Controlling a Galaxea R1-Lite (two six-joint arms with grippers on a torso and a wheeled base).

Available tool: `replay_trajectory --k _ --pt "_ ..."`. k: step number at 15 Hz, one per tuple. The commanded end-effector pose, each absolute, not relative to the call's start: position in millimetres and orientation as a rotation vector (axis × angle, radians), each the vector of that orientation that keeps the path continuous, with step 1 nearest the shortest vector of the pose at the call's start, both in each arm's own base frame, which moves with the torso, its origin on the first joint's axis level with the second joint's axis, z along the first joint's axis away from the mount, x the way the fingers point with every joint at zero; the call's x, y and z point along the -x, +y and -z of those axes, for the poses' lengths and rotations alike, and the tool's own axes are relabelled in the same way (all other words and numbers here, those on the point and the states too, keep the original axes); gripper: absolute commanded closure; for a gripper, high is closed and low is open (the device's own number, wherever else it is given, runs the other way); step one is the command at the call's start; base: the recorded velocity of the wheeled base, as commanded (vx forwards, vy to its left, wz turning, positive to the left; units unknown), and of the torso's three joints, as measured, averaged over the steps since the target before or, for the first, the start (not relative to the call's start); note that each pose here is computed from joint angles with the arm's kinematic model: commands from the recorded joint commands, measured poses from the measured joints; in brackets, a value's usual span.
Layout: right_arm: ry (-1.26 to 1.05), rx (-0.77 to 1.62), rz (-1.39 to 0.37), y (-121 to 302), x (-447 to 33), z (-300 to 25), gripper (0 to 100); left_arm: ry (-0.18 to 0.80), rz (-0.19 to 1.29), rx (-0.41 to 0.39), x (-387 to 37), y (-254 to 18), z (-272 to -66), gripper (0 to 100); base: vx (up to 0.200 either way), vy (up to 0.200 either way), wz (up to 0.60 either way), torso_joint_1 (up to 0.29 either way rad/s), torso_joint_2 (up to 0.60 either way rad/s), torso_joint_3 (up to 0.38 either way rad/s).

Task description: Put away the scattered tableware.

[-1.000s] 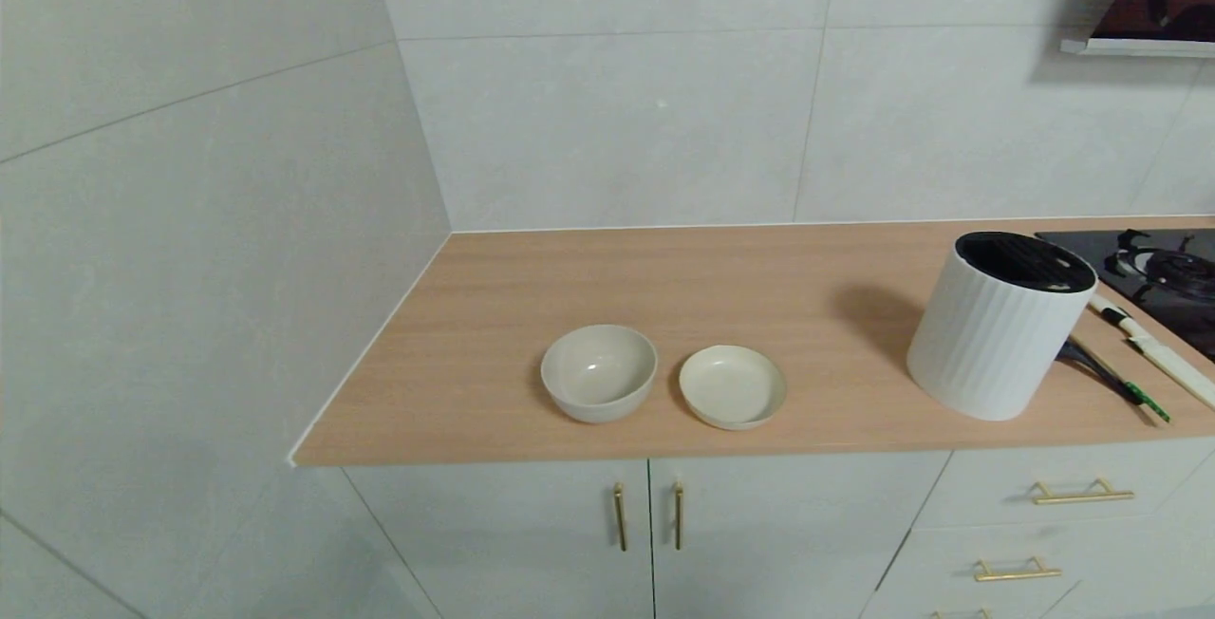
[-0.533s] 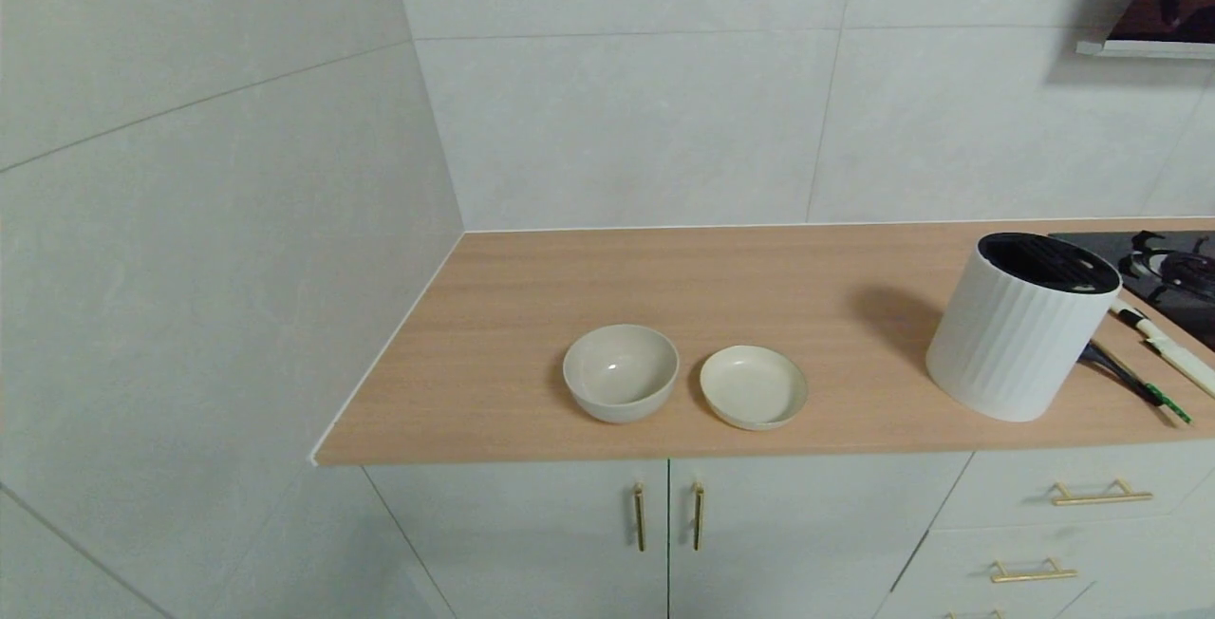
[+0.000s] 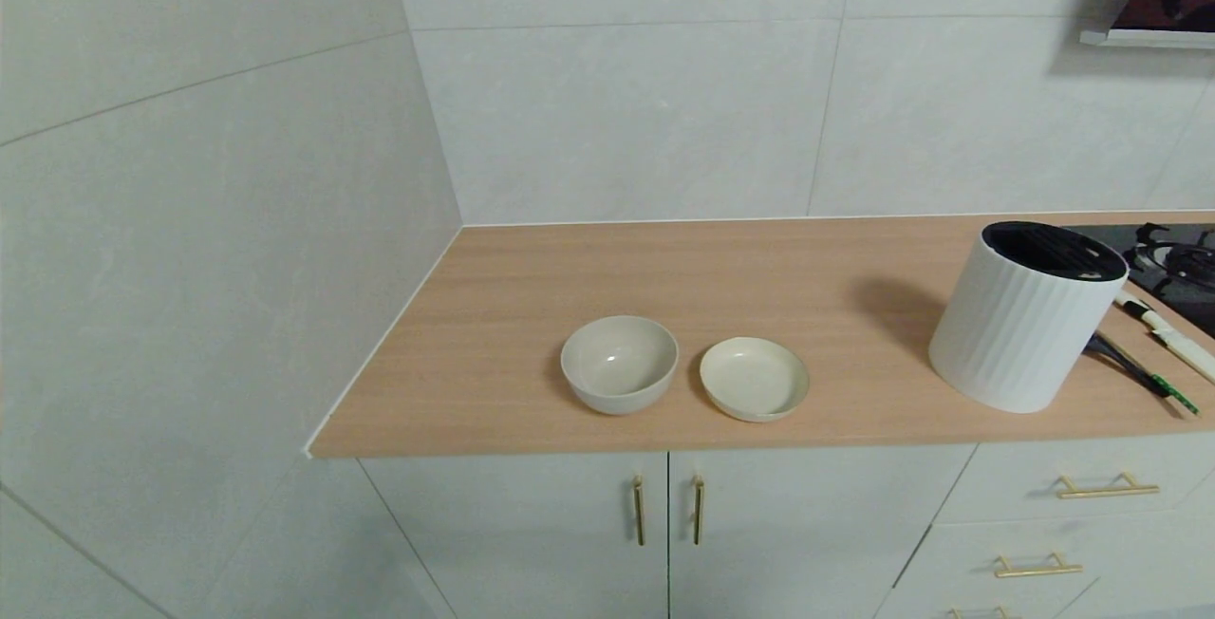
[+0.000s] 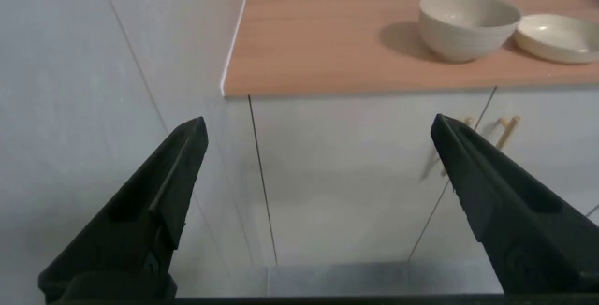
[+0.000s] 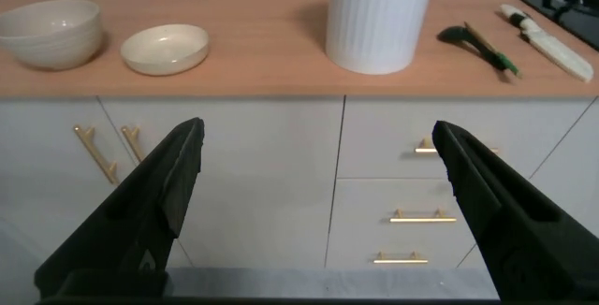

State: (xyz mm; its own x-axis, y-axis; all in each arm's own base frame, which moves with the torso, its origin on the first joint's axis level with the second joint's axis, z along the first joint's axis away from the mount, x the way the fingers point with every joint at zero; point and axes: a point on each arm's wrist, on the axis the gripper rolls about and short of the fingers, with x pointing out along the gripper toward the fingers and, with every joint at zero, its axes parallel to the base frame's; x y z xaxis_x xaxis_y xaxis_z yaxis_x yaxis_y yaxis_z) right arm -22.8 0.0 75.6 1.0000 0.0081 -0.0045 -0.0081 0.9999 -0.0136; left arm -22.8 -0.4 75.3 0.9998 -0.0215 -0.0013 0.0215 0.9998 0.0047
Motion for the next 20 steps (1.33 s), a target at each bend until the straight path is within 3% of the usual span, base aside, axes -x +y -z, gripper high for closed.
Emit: replay_trajectory --k 1,20 --pt "0.003 0.014 -0.009 0.0 22.9 -75.9 0 0.001 0.021 -0.005 22.8 -0.4 -75.3 0 0.0 0.0 0.0 -0.168 0.4 0.203" --pt "0.005 0.014 -0.009 0.0 22.8 -75.5 0 0.001 0.021 -0.005 22.8 -0.4 -75.3 0 0.0 0.0 0.0 -0.226 0.51 0.287"
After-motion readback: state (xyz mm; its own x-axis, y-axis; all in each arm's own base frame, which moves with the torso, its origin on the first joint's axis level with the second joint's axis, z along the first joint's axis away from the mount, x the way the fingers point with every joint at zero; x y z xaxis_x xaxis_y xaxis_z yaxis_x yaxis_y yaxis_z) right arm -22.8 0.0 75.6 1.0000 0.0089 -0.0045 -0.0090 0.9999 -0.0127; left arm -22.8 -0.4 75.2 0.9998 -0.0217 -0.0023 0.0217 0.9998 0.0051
